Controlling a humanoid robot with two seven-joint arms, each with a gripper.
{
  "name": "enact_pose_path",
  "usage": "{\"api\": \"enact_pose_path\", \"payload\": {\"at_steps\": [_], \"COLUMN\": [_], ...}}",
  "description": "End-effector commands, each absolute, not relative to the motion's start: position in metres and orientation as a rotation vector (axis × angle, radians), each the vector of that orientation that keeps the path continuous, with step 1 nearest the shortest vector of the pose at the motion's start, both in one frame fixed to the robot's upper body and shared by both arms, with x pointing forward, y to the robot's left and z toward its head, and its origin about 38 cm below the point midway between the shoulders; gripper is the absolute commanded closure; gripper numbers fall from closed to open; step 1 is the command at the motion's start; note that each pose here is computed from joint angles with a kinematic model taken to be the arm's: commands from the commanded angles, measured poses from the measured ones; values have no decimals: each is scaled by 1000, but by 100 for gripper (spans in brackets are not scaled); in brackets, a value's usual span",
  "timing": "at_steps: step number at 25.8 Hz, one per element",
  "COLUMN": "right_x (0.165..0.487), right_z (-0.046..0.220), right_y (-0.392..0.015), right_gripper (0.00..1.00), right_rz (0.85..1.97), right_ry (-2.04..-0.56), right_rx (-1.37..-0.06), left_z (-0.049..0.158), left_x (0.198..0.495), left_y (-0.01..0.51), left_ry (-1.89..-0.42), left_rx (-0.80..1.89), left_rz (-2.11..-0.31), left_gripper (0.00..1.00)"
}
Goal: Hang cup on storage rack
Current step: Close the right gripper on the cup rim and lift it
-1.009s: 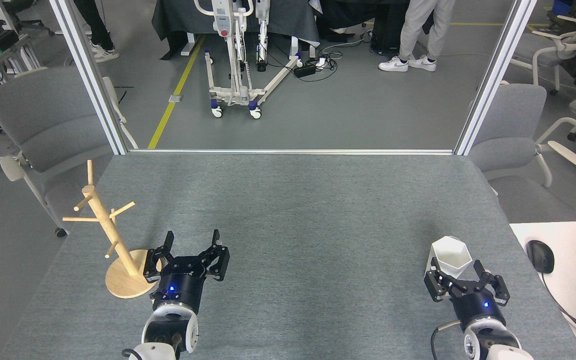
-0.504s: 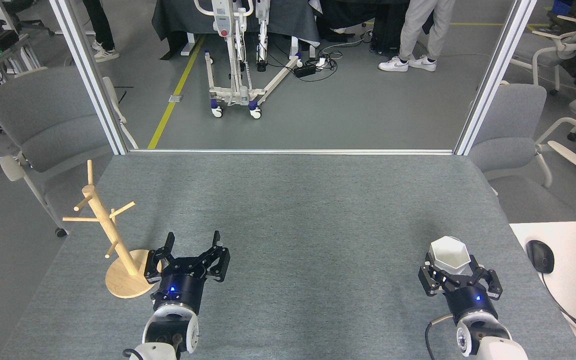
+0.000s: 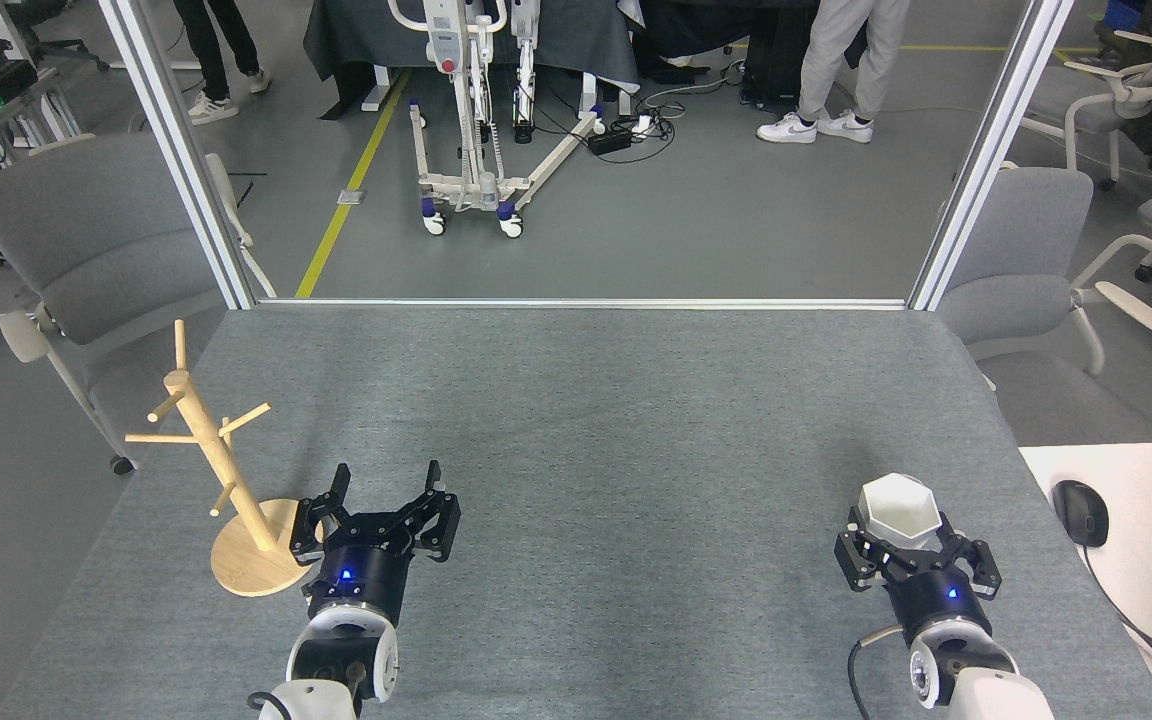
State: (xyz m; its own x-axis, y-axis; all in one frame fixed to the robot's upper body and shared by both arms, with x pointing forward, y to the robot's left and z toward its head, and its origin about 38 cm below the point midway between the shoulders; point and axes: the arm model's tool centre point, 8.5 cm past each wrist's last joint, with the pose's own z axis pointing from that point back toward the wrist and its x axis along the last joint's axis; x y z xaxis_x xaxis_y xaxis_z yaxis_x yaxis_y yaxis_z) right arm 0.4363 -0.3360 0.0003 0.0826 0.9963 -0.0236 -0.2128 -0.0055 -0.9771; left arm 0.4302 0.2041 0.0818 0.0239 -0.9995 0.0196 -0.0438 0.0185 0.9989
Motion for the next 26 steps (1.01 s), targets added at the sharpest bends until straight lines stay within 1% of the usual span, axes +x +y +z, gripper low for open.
{"api": "enact_pose_path", "payload": {"at_steps": [1,3,5,8,24,26], "right_x": [440,446,448,452,448,452], "right_z": [0,4,2,5,-5,-3], "right_y": [-336,-336,-336,-336,-339,-339], "right_gripper": [1,1,1,1,0,0], "right_rz": [1249,1245,1245,1241,1251,1251], "right_ry": [-982,-987,-980,-985,-957,-960], "right_rx": [-1097,-1099,-1087,-1089,-1060,-1062], "left_z": [82,82,82,82,81,81], "left_x": [430,430,430,430,430,430], "left_y": [205,205,205,205,207,207], "left_ry": [-1230,-1229,-1229,-1228,-1223,-1222], "left_rx": [1239,1240,1240,1241,1243,1242], "left_rz": [-1157,-1155,-1155,-1154,-1154,-1155], "left_gripper": [1,1,1,1,1,1]}}
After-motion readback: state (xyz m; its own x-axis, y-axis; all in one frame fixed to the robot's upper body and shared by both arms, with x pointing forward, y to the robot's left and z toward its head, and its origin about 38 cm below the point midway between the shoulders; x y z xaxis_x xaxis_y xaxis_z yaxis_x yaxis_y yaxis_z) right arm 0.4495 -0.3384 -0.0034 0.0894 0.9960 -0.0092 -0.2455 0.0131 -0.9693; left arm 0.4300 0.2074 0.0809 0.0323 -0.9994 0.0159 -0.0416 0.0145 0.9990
